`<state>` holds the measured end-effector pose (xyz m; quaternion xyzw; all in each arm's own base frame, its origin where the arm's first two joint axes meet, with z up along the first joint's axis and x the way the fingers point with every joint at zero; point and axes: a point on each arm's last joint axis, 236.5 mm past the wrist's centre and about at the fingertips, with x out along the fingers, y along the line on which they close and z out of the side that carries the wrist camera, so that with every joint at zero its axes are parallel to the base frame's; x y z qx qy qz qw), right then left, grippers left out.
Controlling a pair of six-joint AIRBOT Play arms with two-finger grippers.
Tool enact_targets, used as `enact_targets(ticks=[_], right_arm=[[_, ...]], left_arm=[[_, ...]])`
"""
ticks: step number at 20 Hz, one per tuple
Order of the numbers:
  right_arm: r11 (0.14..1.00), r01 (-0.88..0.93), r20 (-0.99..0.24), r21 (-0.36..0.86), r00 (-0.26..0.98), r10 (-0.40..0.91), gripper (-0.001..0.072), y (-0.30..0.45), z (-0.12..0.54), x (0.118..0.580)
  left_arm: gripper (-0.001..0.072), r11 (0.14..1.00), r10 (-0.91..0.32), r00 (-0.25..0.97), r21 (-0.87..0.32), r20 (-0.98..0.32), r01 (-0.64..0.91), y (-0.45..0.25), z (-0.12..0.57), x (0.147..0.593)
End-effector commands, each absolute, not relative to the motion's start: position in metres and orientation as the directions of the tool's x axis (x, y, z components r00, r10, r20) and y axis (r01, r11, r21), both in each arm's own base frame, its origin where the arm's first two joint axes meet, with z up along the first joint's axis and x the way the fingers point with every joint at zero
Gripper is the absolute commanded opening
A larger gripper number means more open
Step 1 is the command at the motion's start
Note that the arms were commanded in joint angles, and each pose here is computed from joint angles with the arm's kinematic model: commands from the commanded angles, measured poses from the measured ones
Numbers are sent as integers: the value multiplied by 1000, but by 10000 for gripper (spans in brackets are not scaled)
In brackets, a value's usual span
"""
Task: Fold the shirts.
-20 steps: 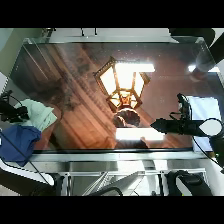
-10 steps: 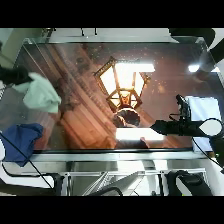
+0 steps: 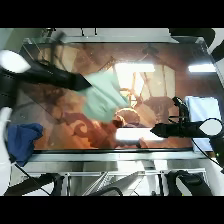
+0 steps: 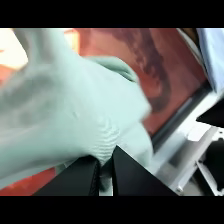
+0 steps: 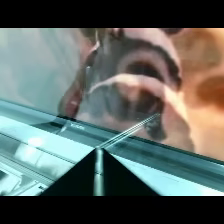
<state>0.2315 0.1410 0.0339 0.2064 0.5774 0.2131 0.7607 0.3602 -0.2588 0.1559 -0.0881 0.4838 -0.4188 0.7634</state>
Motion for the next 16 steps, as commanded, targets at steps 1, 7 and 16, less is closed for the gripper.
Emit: enact_targets(ticks=[1, 7, 16], right_arm=[[844, -99, -809, 527, 248, 534, 467, 134, 30, 233], [852, -77, -813, 517, 266, 518, 463, 131, 22, 246], [827, -37, -821, 561, 109, 561, 463, 144, -42, 268]], left_arm=[[13, 609, -713, 51, -581, -699, 540, -316, 75, 328], [604, 597, -666, -130, -629, -735, 498, -327, 27, 329], [693, 675, -622, -304, -691, -721, 259, -248, 23, 255]])
